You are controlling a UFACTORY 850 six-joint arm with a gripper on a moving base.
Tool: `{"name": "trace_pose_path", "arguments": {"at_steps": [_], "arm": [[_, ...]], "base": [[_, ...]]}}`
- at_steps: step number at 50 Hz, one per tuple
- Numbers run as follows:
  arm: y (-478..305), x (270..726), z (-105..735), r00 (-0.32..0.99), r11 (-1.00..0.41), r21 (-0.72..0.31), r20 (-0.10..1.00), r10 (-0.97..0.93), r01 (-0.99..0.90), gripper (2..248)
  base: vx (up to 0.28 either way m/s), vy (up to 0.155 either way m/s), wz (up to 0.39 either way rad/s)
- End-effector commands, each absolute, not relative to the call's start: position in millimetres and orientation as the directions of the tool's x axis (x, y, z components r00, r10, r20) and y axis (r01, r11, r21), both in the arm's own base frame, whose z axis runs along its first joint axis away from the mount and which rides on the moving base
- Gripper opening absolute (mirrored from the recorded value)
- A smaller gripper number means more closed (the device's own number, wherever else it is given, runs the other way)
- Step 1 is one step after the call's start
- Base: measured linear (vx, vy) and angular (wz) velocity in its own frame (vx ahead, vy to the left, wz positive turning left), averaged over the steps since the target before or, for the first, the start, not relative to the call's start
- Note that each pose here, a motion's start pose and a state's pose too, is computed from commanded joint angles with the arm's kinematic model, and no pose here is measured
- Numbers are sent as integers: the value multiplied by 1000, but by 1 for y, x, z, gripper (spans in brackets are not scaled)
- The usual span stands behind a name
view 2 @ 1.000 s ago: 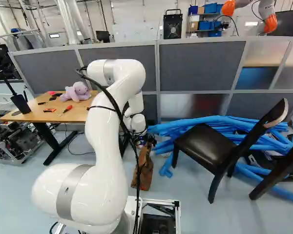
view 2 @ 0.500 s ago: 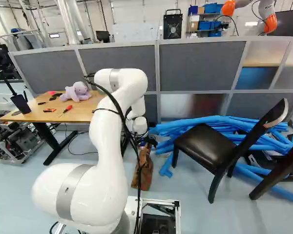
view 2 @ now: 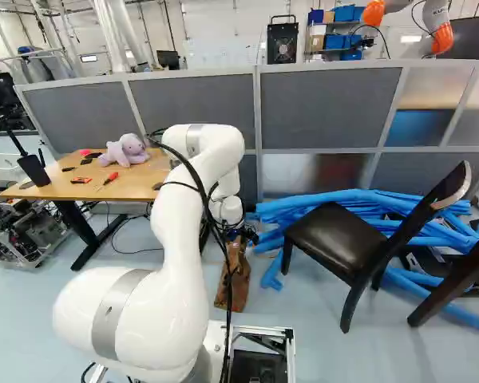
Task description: Pick up the bag on the ground and place it on the table
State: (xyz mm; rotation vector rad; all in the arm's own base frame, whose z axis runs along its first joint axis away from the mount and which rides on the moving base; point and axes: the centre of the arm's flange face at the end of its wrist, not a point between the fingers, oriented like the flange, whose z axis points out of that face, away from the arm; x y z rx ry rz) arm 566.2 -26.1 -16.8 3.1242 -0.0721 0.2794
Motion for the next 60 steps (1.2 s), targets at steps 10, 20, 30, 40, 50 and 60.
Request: {"name": "trace_pose_path", "arguments": {"at_steps": [10,20,30,40,50,60], "arm": [[-26,567,-32,984,-999,0,171,-45,-46,247],[-26,568,-47,985,-999,0,166,-46,-46,247],[-26,569,-62,986,-999,0,161,-46,-46,247],[-26,570,-77,987,-999,0,157,-46,-46,247],[-26,570,-92,987,-999,0,153,-46,-46,247],[-26,570,-107,988,-999,0,150,-46,-46,247]], "base": [[0,0,0],[0,0,0],[0,0,0],[0,0,0],[0,0,0],[0,0,0]]}}
